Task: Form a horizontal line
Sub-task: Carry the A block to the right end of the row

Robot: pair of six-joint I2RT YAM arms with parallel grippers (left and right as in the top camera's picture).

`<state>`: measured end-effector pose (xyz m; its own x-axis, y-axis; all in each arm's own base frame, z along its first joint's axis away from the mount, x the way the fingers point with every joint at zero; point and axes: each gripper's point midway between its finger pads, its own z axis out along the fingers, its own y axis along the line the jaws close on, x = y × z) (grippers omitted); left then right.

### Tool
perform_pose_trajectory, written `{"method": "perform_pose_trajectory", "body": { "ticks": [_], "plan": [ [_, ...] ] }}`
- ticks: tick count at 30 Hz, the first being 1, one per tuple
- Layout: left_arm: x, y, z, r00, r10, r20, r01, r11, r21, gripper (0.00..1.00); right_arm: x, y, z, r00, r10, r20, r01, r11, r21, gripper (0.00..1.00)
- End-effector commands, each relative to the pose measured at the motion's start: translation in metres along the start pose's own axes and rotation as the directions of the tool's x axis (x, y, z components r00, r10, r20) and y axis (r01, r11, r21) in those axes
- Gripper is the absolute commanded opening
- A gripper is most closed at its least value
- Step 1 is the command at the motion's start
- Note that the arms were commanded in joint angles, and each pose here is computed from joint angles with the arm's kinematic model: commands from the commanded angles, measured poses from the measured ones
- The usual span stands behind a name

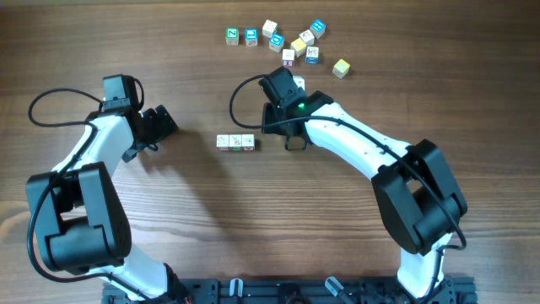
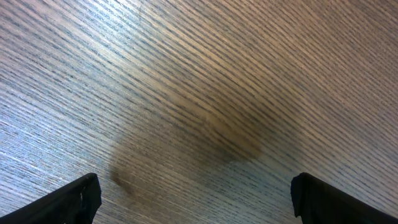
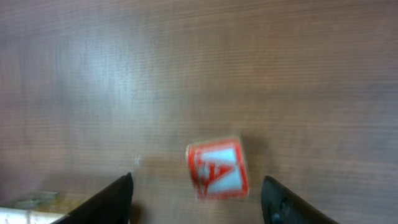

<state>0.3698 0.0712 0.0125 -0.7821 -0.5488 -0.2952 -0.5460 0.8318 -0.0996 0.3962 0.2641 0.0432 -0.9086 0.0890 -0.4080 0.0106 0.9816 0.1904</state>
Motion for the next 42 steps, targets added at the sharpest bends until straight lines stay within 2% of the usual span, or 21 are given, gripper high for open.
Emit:
{"method": "perform_pose_trajectory", "body": {
  "ticks": [1, 5, 7, 10, 14, 15, 21, 25, 26, 29, 31, 38, 42],
  "plan": [
    [0.001, 0.003, 0.002, 1.000, -0.008, -0.004, 0.008, 1.000, -0.009, 1.00, -0.019, -0.014, 0.005, 0.994, 0.005, 0.111, -0.014, 0.996, 0.085, 0.73],
    [0.001, 0.003, 0.002, 1.000, -0.008, -0.004, 0.008, 1.000, -0.010, 1.00, -0.027, -0.012, 0.005, 0.989, -0.008, 0.146, -0.004, 0.997, 0.083, 0.78],
    [0.001, 0.003, 0.002, 1.000, -0.008, -0.004, 0.008, 1.000, -0.010, 1.00, -0.020, -0.011, 0.010, 0.990, -0.087, 0.109, 0.078, 0.993, 0.084, 0.69],
    [0.001, 0.003, 0.002, 1.000, -0.008, -0.004, 0.008, 1.000, -0.010, 1.00, -0.012, -0.012, 0.020, 0.989, -0.130, 0.074, 0.123, 0.989, 0.084, 0.60],
    [0.001, 0.003, 0.002, 1.000, -0.008, -0.004, 0.008, 1.000, -0.010, 1.00, 0.000, -0.011, 0.032, 0.991, -0.132, 0.028, 0.130, 0.989, 0.066, 0.54],
    [0.001, 0.003, 0.002, 1.000, -0.008, -0.005, 0.008, 1.000, -0.010, 1.00, 0.001, -0.009, 0.032, 0.991, -0.133, 0.022, 0.132, 0.990, 0.056, 0.47],
    [0.001, 0.003, 0.002, 1.000, -0.008, -0.005, 0.008, 1.000, -0.010, 1.00, 0.008, -0.007, 0.027, 0.991, -0.134, -0.020, 0.135, 0.990, 0.035, 0.31],
    [0.001, 0.003, 0.002, 1.000, -0.008, -0.005, 0.008, 1.000, -0.010, 1.00, 0.006, -0.007, 0.013, 0.991, -0.134, -0.021, 0.134, 0.990, 0.035, 0.29],
    [0.001, 0.003, 0.002, 1.000, -0.008, -0.004, 0.008, 1.000, -0.010, 1.00, 0.006, -0.005, 0.005, 0.991, -0.133, -0.024, 0.133, 0.991, 0.022, 0.25],
    [0.001, 0.003, 0.002, 1.000, -0.008, -0.005, 0.008, 1.000, -0.010, 1.00, 0.013, 0.018, -0.014, 0.989, -0.130, -0.069, 0.121, 0.985, -0.119, 0.24],
    [0.001, 0.003, 0.002, 1.000, -0.008, -0.004, 0.008, 1.000, -0.010, 1.00, 0.021, 0.024, -0.016, 0.989, -0.103, -0.109, 0.085, 0.984, -0.156, 0.24],
    [0.001, 0.003, 0.002, 1.000, -0.008, -0.004, 0.008, 1.000, -0.010, 1.00, 0.042, 0.015, -0.011, 0.980, -0.064, -0.186, 0.045, 0.993, -0.105, 0.25],
    [0.001, 0.003, 0.002, 1.000, -0.008, -0.005, 0.008, 1.000, -0.010, 1.00, 0.048, 0.015, -0.005, 0.985, -0.073, -0.154, 0.068, 0.997, -0.039, 0.29]
  ]
}}
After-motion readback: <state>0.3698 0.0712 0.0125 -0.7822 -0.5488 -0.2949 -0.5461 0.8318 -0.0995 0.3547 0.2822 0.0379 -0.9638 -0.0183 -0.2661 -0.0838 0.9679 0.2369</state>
